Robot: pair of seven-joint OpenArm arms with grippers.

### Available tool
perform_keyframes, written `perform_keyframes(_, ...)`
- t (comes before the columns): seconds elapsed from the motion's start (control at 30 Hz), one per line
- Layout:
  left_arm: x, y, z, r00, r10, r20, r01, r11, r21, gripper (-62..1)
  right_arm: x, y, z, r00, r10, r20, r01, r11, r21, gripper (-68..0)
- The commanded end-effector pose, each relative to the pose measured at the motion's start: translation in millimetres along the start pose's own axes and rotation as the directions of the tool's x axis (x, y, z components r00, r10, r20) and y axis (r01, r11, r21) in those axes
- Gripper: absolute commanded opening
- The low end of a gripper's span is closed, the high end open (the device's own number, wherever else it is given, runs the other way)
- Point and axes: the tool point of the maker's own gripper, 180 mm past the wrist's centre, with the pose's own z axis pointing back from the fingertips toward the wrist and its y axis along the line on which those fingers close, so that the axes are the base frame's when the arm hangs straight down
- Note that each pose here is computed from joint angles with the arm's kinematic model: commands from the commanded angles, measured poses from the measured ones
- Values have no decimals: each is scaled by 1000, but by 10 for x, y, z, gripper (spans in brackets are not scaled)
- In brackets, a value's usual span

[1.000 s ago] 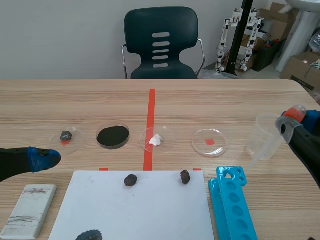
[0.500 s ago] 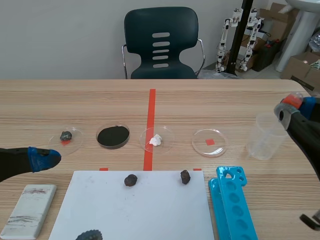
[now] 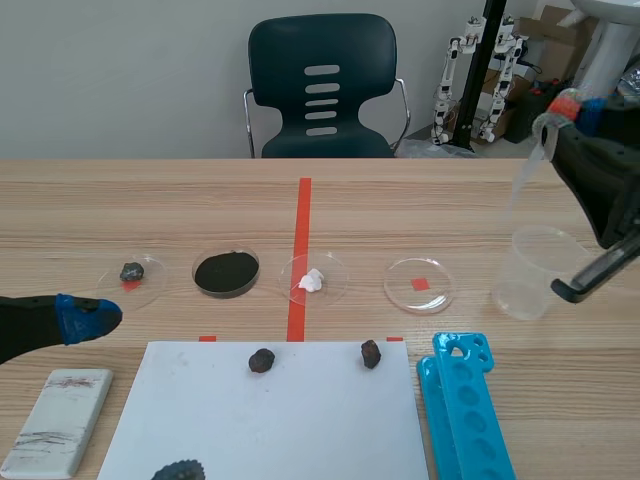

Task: Draw acid from the petri dish

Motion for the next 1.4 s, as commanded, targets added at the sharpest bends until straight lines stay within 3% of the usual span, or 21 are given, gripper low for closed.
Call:
perform_keyframes(0.0, 95, -1, -19, 999, 3, 39, -3, 1000, 2, 14, -5, -61, -59, 1000, -5, 23, 5, 1000, -15, -664)
perform_keyframes(0.5, 95, -1, -19, 999, 3, 39, -3, 1000, 2, 14, -581, -233, -465, 995, -101, -16, 99, 991, -92, -665)
perform_keyframes(0.67, 95, -1, -19, 999, 3, 40, -3, 1000, 2, 14, -791, -137, -582, 988, -151, -43, 148, 987, -70, -665)
perform_keyframes(0.93, 95, -1, -19, 999, 3, 39, -3, 1000, 2, 14, -1117, 44, -703, 979, -176, -100, 172, 984, -41, -665)
perform_keyframes(1.07, 95, -1, -19, 999, 3, 39, -3, 1000, 2, 14, -1175, 180, -749, 977, -185, -102, 186, 983, -1, -665)
perform_keyframes(1.37, 95, -1, -19, 999, 3, 40, -3, 1000, 2, 14, -1264, 322, -797, 971, -221, -92, 222, 975, -3, -665)
